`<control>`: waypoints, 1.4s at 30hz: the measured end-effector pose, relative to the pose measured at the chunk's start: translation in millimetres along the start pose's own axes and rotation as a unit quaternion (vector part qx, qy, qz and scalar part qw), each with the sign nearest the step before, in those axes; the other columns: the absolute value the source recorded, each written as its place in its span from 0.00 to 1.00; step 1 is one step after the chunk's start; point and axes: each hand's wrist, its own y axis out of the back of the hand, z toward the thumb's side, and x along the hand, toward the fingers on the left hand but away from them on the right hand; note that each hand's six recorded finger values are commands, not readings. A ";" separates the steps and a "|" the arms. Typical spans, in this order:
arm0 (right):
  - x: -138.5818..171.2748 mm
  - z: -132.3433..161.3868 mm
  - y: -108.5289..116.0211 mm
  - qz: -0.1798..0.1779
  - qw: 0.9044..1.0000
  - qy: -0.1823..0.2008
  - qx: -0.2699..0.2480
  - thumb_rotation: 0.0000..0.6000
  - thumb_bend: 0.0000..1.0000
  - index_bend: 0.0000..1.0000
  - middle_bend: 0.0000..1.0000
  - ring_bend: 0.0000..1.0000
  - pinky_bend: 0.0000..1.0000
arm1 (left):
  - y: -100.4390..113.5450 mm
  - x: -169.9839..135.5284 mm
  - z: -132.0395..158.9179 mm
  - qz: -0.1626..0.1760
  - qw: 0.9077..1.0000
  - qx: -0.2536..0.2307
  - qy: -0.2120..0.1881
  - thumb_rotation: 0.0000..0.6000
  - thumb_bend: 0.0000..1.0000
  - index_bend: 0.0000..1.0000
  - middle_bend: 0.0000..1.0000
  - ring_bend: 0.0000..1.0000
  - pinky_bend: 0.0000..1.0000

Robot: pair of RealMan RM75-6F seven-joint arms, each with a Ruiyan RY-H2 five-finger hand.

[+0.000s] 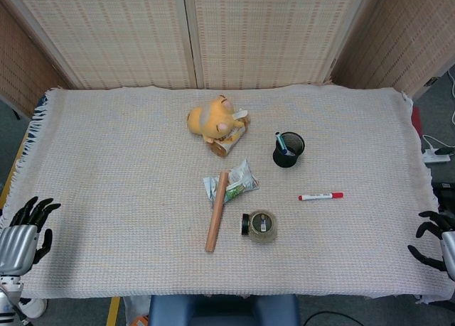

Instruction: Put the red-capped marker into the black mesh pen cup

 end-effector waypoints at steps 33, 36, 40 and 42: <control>-189.0 143.1 -93.9 0.153 0.969 0.120 0.150 1.00 0.11 0.47 0.25 0.16 0.08 | -2.1 -0.6 -0.6 -0.012 1.000 -0.002 0.003 1.00 0.59 0.21 0.12 0.02 0.15; -193.3 156.6 -101.5 0.158 0.968 0.125 0.153 1.00 0.11 0.46 0.23 0.15 0.08 | -2.5 -0.3 -0.7 -0.012 1.000 -0.002 0.003 1.00 0.59 0.21 0.12 0.02 0.15; -198.4 175.0 -106.3 0.156 0.967 0.132 0.151 1.00 0.14 0.46 0.23 0.14 0.08 | -1.9 -0.1 -2.0 -0.012 1.000 -0.003 0.005 1.00 0.59 0.21 0.12 0.02 0.15; -199.0 181.0 -108.3 0.155 0.966 0.137 0.154 1.00 0.15 0.46 0.23 0.14 0.08 | -1.4 0.0 -2.7 -0.011 1.000 -0.005 0.006 1.00 0.59 0.21 0.12 0.02 0.15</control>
